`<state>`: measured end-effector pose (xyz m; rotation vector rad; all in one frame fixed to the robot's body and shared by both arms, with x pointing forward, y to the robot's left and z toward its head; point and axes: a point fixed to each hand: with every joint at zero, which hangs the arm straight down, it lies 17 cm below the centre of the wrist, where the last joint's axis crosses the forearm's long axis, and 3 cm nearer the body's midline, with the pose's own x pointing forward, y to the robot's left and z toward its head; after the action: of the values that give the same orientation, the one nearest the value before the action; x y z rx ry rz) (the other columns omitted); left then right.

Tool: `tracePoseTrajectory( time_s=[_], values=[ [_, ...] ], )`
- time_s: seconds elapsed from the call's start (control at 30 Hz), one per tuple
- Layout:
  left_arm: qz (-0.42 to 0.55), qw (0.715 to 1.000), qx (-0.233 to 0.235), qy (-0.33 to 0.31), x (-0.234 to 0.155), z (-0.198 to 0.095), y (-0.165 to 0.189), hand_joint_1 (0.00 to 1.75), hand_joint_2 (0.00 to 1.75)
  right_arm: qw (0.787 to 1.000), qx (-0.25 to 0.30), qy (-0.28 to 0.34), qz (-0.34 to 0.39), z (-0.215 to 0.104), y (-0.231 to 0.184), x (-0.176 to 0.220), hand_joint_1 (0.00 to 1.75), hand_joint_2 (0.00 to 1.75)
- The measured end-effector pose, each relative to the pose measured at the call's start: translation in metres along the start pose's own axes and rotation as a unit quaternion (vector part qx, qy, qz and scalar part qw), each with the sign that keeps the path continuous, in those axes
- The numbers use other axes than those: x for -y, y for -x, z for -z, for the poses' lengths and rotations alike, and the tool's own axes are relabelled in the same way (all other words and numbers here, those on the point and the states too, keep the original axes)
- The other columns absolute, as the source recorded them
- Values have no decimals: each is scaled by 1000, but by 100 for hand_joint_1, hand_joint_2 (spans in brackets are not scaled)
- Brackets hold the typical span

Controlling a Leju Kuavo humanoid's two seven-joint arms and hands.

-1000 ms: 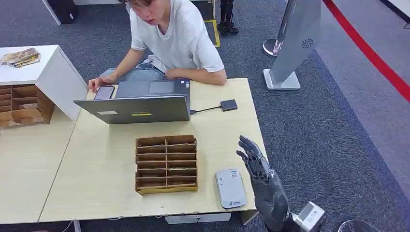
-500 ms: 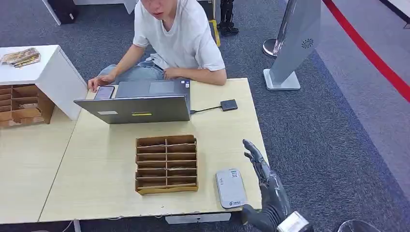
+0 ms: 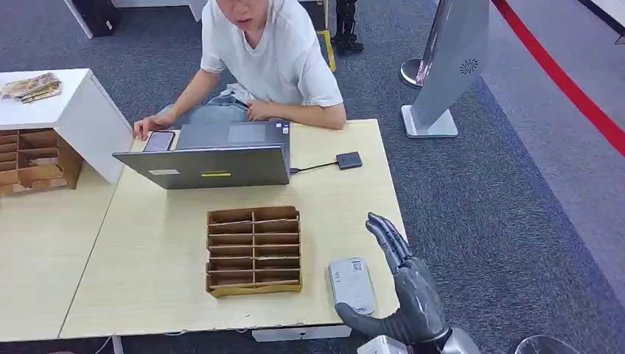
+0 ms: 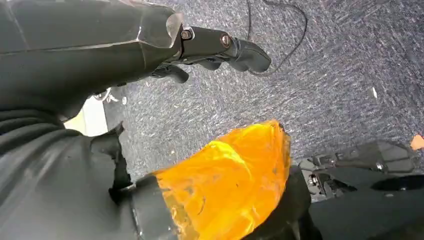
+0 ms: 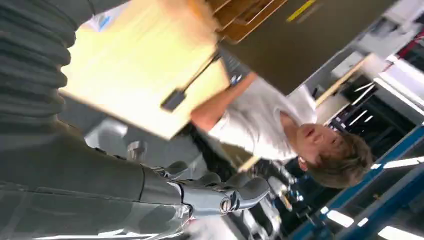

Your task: Pass the card to the sensor for recognition and then transmit it.

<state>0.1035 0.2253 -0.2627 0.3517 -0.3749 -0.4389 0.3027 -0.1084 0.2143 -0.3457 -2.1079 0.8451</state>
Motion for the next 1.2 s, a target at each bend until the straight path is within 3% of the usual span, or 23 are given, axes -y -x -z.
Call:
tracePoseTrajectory(
  time_s=[0.2,0.4,0.7,1.2],
  values=[
    [20,1000,9,12,4,0,-6,0,0,985,20,-18,-169,9,1,-5,0,175],
    [38,999,15,19,6,0,-9,0,0,963,42,-35,-263,14,-1,-19,0,175],
    [52,998,21,23,7,1,-14,0,0,951,62,-56,-296,18,-3,-34,0,175],
    [77,996,26,32,9,1,-17,0,0,947,80,-109,-291,25,-6,-68,0,175]
  ],
)
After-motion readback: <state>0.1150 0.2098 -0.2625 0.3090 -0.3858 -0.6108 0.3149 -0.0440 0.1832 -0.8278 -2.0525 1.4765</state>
